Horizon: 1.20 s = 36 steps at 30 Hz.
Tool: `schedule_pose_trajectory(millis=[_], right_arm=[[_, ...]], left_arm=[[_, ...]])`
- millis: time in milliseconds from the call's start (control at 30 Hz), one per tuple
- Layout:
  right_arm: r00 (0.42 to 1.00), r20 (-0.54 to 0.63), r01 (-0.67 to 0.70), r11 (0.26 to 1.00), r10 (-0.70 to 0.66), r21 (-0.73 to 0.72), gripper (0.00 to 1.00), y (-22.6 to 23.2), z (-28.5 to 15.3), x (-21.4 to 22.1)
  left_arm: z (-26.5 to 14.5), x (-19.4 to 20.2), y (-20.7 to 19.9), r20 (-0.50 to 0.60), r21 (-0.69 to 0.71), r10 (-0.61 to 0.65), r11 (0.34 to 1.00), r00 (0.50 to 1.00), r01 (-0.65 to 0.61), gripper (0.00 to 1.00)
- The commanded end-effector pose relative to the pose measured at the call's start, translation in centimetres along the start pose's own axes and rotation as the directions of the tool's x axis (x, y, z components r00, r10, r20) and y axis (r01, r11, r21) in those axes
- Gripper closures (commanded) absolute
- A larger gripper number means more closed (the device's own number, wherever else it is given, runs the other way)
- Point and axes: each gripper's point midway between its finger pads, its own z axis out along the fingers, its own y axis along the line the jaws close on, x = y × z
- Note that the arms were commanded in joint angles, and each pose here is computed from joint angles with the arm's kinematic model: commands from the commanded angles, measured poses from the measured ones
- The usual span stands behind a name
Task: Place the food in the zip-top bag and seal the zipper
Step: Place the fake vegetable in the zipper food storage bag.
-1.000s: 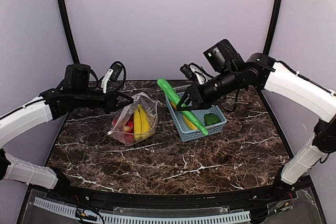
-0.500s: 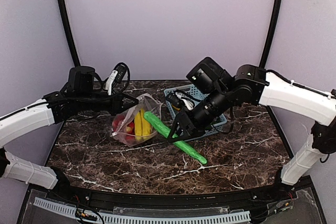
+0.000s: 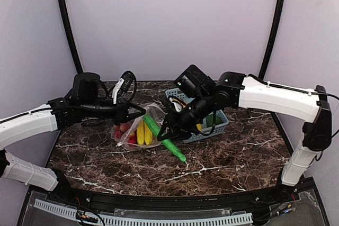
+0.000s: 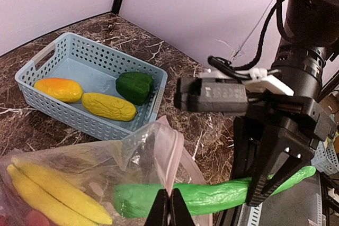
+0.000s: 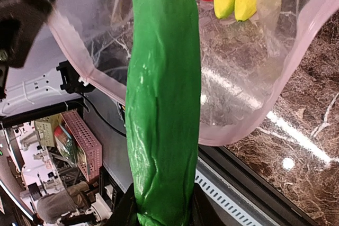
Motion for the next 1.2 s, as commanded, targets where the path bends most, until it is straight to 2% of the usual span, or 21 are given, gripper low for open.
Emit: schedule_pose_trajectory(millis=[0, 167, 467, 733, 867, 1000, 1167], right_arm=[[0.991, 0.100, -0.086, 0.993, 0.093, -0.080, 0.79, 1.3, -0.9, -3.0], [0.972, 0.178, -0.136, 0.985, 0.154, -0.109, 0.76, 1.5, -0.9, -5.5], [0.948, 0.256, -0.171, 0.981, 0.188, -0.088, 0.68, 1.1, 0.4, -8.8], [0.924, 0.337, -0.172, 0.983, 0.181, -0.055, 0.48, 0.5, -0.3, -10.4], [0.921, 0.367, -0.120, 0.992, 0.127, -0.041, 0.42, 0.9, -1.6, -10.2], [0.913, 0.407, -0.017, 1.000, 0.014, 0.003, 0.41, 1.7, -3.5, -9.4], [0.912, 0.381, 0.126, 0.987, -0.153, 0.096, 0.42, 2.3, -3.6, -6.3]], left_arm=[[-0.1, 1.1, -0.9, -0.016, 0.041, 0.027, 0.999, 1.000, -0.027, 0.99], [-0.1, 0.9, -1.5, -0.010, 0.061, 0.026, 0.998, 1.000, -0.026, 0.99], [0.0, -1.5, -2.2, 0.060, 0.097, -0.099, 0.991, 0.993, 0.092, 0.99], [-0.1, -1.4, -1.1, 0.068, 0.038, -0.195, 0.980, 0.978, 0.193, 0.99], [-0.1, -1.6, -0.5, 0.082, 0.005, -0.215, 0.976, 0.973, 0.215, 0.99], [-0.1, -1.7, 0.0, 0.087, -0.024, -0.219, 0.975, 0.972, 0.222, 0.99], [0.0, -2.3, 0.2, 0.096, -0.036, -0.221, 0.974, 0.970, 0.225, 0.99]])
